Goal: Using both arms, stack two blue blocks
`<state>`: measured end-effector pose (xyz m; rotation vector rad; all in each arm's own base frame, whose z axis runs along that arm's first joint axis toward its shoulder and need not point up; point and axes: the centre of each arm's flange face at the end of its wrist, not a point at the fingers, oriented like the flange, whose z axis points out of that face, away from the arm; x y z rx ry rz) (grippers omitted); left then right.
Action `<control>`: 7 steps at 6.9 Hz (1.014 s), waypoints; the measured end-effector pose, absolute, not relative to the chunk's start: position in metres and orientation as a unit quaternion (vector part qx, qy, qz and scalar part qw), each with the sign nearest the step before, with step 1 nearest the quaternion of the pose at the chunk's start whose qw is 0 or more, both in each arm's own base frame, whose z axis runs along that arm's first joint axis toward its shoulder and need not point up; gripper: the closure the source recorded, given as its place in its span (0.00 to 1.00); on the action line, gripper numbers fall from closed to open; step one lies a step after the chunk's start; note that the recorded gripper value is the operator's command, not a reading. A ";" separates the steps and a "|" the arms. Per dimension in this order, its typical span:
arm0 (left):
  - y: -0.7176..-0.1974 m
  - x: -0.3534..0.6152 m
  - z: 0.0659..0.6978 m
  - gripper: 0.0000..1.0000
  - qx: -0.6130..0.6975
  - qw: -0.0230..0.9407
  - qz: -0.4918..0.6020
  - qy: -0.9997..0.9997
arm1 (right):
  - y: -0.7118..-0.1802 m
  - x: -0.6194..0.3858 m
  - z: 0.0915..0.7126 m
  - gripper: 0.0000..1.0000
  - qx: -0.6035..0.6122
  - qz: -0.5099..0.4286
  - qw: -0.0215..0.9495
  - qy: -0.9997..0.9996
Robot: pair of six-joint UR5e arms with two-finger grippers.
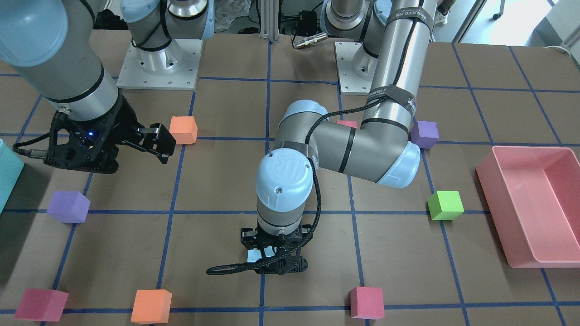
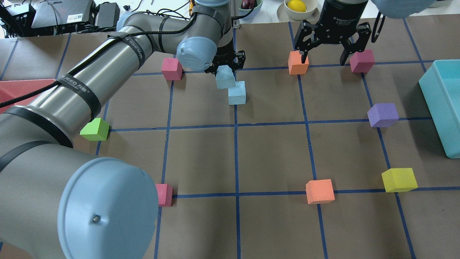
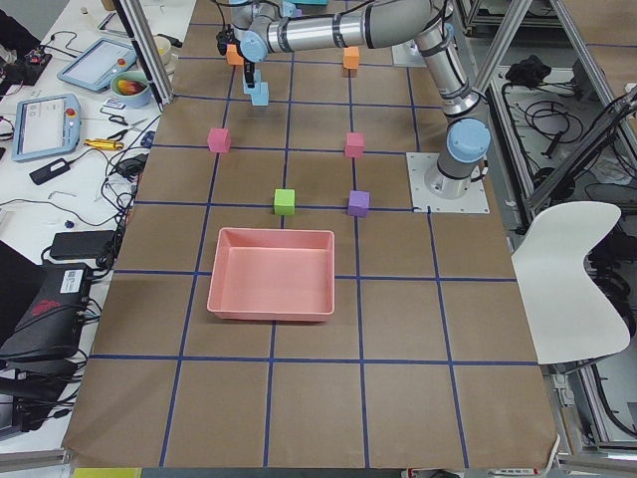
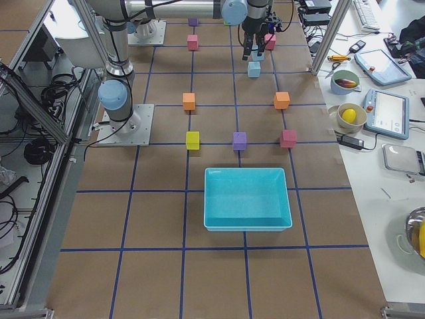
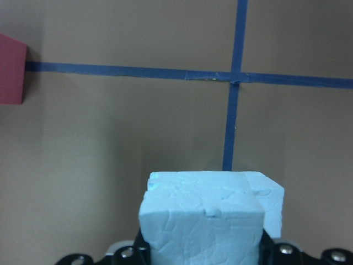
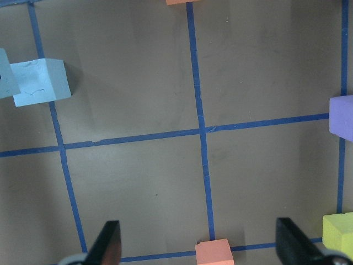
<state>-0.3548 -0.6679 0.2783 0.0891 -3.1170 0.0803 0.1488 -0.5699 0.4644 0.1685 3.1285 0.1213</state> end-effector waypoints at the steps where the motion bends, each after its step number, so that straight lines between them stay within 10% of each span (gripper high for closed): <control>1: -0.662 -0.365 0.277 0.85 0.022 0.011 0.023 -0.999 | -0.558 0.148 0.465 0.00 0.053 0.041 0.001 0.998; 7: -0.663 -0.375 0.262 0.84 0.024 0.015 0.019 -0.999 | -0.524 0.143 0.487 0.00 0.013 0.027 0.004 1.000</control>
